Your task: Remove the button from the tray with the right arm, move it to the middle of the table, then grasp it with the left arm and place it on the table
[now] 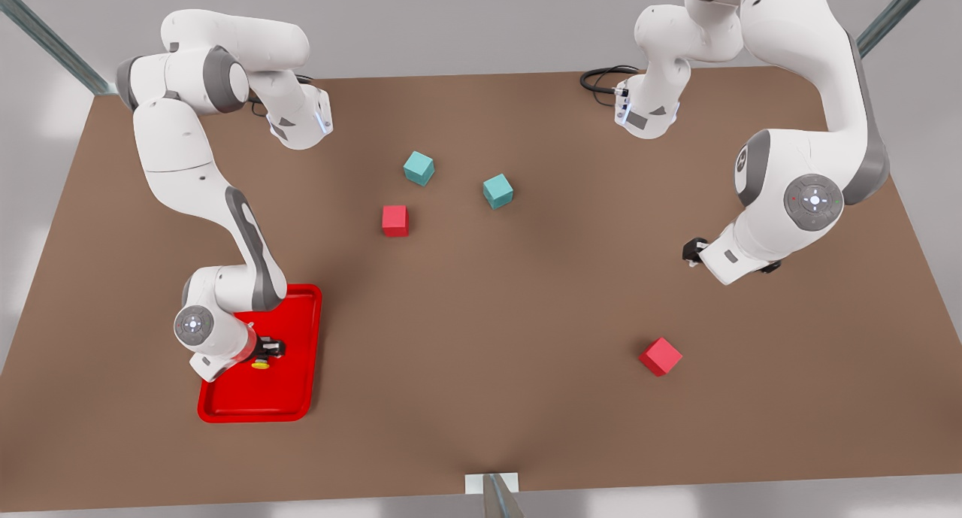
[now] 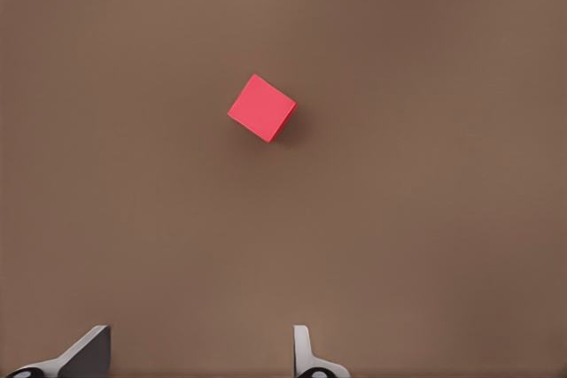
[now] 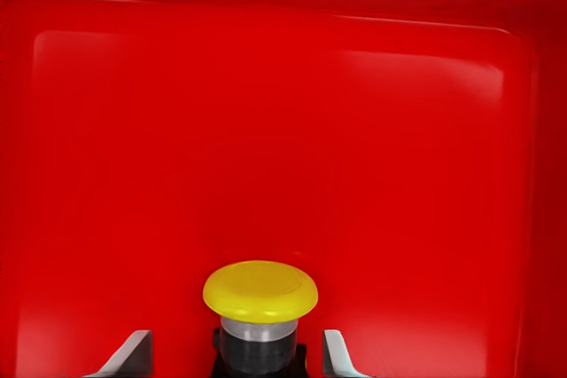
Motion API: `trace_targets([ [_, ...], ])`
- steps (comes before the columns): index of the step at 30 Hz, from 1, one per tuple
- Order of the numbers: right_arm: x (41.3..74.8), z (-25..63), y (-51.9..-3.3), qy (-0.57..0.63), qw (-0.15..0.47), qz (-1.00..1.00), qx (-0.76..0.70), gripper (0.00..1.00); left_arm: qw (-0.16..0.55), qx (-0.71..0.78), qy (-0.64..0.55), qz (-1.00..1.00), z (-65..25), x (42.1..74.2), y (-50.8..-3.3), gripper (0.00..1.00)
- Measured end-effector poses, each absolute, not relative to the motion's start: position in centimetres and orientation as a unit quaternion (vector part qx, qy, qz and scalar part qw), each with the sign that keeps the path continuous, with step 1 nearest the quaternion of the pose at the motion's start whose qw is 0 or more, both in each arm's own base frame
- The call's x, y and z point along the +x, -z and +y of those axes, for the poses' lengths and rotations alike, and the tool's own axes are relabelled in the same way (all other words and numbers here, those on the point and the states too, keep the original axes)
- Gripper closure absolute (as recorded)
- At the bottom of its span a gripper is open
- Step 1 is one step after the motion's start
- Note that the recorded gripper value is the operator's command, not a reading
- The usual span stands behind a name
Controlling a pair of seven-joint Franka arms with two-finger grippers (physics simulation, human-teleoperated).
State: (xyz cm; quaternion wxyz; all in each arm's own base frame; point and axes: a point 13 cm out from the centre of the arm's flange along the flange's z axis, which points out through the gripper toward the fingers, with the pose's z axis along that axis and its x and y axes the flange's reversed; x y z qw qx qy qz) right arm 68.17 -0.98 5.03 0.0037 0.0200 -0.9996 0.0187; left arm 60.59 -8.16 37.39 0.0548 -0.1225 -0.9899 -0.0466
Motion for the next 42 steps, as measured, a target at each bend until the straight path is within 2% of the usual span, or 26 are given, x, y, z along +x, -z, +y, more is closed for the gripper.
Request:
trace_targets([
  [3,68.2,-1.0,-5.0,-0.019,0.003,-1.0,0.02,0.33,0.054,-0.123,0.047,-0.99,-8.2,60.6,-37.4,0.0],
  [4,68.2,-1.0,-5.0,-0.018,0.003,-1.0,0.02,0.46,0.054,-0.123,0.047,-0.99,-8.2,60.6,-37.4,0.0],
  [5,68.3,-1.0,-5.0,-0.018,0.002,-1.0,0.02,0.52,0.054,-0.123,0.047,-0.99,-8.2,60.6,-37.4,0.0],
  [8,68.4,-0.9,-5.0,-0.017,0.001,-1.0,0.022,0.58,0.054,-0.123,0.047,-0.99,-8.2,60.6,-37.4,0.0],
  [12,69.3,-0.6,-6.1,-0.015,-0.008,-0.999,0.027,0.58,0.054,-0.123,0.047,-0.99,-8.2,60.6,-37.4,0.0],
  [16,71.9,1.9,-9.8,-0.007,-0.029,-0.999,0.043,0.58,0.054,-0.123,0.046,-0.99,-8.2,60.7,-37.4,0.0],
  [20,72.8,9.4,-12.8,0.009,-0.031,-0.996,0.081,0.58,0.054,-0.12,0.046,-0.99,-7.9,60.8,-37.1,0.0],
  [25,71.7,20.6,-16.3,0.013,-0.027,-0.991,0.129,0.58,0.053,-0.114,0.046,-0.991,-7.2,61.4,-36.2,0.0],
  [29,68.1,31.2,-18.5,0.034,-0.015,-0.988,0.151,0.58,0.049,-0.115,0.045,-0.991,-7.4,61.6,-36.2,0.0],
  [32,63.7,39.1,-18.9,0.045,0.001,-0.986,0.159,0.57,0.048,-0.115,0.045,-0.991,-7.4,61.7,-36.2,0.0],
  [42,55.1,49.6,-18.5,0.047,0.031,-0.993,0.108,0.57,0.048,-0.116,0.047,-0.991,-7.4,61.8,-35.9,0.0],
])
